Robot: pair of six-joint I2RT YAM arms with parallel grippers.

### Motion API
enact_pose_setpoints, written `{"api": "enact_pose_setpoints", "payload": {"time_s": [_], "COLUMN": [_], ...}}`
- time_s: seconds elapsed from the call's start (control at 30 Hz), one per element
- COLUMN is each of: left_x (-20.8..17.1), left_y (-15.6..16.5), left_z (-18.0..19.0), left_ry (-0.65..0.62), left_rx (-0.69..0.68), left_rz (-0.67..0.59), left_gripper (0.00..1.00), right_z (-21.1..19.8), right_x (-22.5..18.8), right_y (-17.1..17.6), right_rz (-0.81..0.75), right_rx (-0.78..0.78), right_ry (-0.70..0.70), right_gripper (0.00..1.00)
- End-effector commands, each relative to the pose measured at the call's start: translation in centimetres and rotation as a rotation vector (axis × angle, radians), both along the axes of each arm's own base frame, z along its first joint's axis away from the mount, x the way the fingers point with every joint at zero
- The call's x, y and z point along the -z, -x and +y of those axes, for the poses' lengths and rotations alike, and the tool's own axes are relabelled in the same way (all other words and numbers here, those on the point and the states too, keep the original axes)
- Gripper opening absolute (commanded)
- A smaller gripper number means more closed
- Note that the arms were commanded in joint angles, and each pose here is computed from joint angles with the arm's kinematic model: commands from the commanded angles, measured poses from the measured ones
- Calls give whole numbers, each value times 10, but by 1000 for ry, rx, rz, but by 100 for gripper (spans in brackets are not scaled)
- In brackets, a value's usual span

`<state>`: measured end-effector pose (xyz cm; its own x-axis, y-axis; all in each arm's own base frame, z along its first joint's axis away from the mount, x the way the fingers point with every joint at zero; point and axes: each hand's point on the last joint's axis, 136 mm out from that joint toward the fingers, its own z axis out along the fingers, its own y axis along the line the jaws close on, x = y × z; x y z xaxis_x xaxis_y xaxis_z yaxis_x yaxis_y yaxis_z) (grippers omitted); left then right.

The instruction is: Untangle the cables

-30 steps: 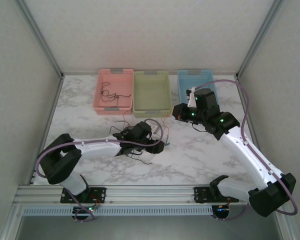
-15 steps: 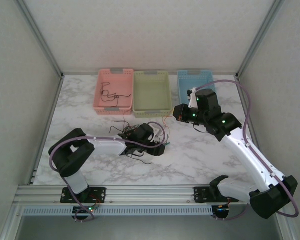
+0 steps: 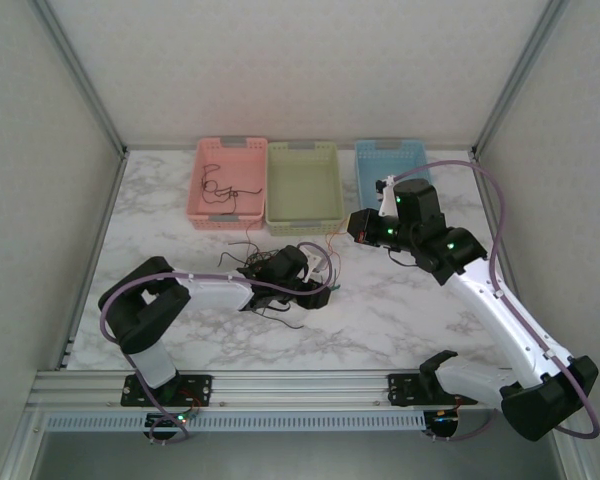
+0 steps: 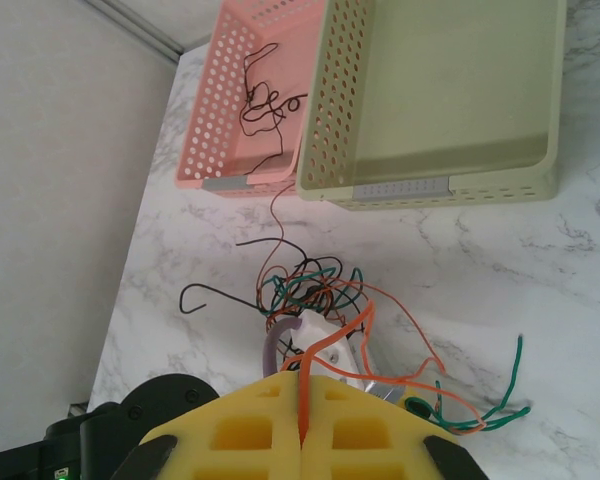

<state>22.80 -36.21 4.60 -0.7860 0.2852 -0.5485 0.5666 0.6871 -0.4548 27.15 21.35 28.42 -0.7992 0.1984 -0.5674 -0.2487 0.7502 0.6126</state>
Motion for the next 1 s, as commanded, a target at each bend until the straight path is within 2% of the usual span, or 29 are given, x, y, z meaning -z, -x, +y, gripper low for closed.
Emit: {"api": "enact_pose_setpoints", "payload": {"time_s": [0.0, 0.13, 0.4, 0.57, 0.97], "left_x": [3, 7, 2, 3, -9], "left_y": [-1, -1, -3, -2, 17], "left_z": [4, 8, 7, 9, 58], "left_ry": [-3, -7, 23, 19, -59], "left_rx": [-4, -16, -33, -41, -108], "left_rz": [-17, -16, -21, -19, -27], "left_gripper": [43, 31, 16, 1, 0], "right_z": [-1, 1, 0, 0, -21], "right_x": [-2, -1, 3, 5, 3], "right_y": [6, 6, 7, 7, -1], "right_rz": [-13, -7, -2, 1, -38], "right_rx": [-19, -25, -23, -22, 29], "right_ry": [5, -3, 1, 6, 66], "right_gripper": [0, 0, 0, 0, 0]}}
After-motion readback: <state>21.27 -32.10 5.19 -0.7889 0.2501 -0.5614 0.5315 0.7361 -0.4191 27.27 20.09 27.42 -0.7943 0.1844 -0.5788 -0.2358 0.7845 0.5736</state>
